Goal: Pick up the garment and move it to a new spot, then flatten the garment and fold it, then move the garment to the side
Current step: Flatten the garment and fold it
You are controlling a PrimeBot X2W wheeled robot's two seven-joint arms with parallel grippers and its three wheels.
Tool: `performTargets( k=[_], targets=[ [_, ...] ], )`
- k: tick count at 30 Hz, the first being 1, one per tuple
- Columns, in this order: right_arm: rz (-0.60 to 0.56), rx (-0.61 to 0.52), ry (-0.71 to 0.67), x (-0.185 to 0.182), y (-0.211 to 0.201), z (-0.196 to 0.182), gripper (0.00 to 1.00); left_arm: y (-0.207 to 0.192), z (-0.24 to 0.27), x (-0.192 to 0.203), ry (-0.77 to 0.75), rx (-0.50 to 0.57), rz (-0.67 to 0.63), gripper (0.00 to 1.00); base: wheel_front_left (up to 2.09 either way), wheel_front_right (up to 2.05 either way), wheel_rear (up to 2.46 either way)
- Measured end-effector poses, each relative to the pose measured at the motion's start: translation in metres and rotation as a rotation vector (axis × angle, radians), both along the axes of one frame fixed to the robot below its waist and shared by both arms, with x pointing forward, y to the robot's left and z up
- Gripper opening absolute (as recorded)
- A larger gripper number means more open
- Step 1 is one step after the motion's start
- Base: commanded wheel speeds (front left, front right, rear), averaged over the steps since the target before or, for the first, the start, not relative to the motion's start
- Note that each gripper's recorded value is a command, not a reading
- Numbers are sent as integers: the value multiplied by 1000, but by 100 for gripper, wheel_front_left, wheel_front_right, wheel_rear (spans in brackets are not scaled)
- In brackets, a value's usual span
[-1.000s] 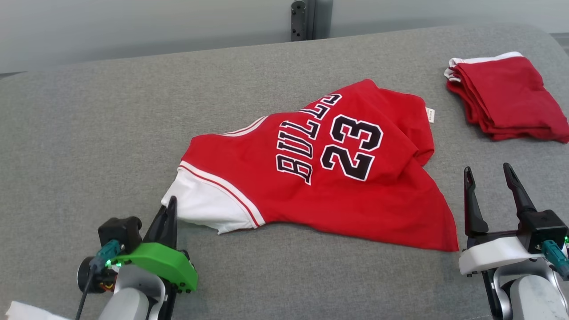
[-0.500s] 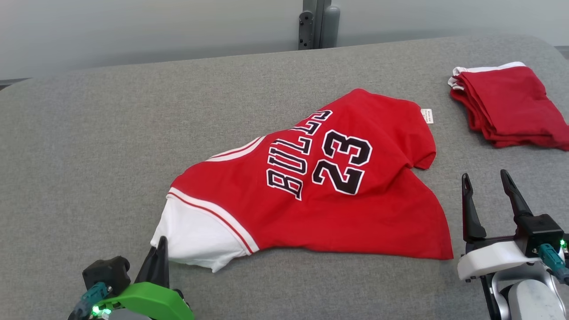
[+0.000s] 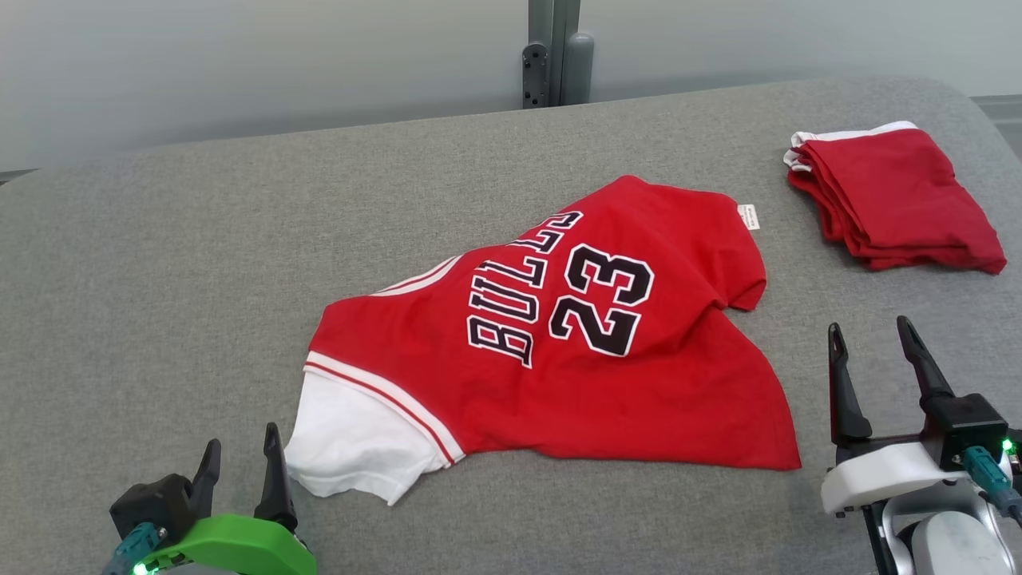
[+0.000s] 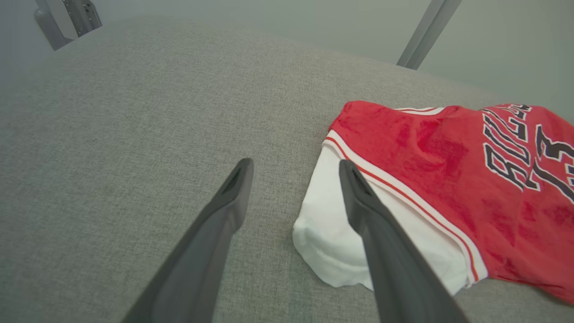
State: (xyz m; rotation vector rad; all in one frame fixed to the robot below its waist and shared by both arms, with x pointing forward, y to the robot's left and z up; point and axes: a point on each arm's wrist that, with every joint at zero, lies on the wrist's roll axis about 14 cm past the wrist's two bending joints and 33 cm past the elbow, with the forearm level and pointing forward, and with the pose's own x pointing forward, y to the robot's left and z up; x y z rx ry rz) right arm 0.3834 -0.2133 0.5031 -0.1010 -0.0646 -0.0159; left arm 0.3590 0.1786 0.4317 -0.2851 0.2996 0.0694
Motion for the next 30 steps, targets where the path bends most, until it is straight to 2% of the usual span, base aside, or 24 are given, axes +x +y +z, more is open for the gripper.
performTargets(
  k=[8,17,24,25,26,27,29,30],
  targets=[
    [105,-28,69,12,34,-21,100,-7,19,5,-103,-10,-15,100,0,0,0],
    [240,-74,179,58,70,-42,100,-9,31,5,-160,-26,0,100,0,0,0],
    [297,-68,412,79,92,-86,100,2,28,-1,-159,-26,48,100,0,0,0],
    [298,-68,448,80,93,-92,94,4,27,-3,-155,-25,54,100,0,0,0],
    [302,-72,477,83,94,-97,50,6,25,-4,-151,-24,62,100,0,0,0],
    [307,-75,488,85,96,-98,37,7,24,-5,-148,-24,68,100,0,0,0],
    [322,-78,496,93,102,-98,0,10,23,-5,-146,-22,78,100,0,0,0],
    [331,-80,497,96,105,-97,0,11,23,-5,-147,-21,84,100,0,0,0]
  ],
)
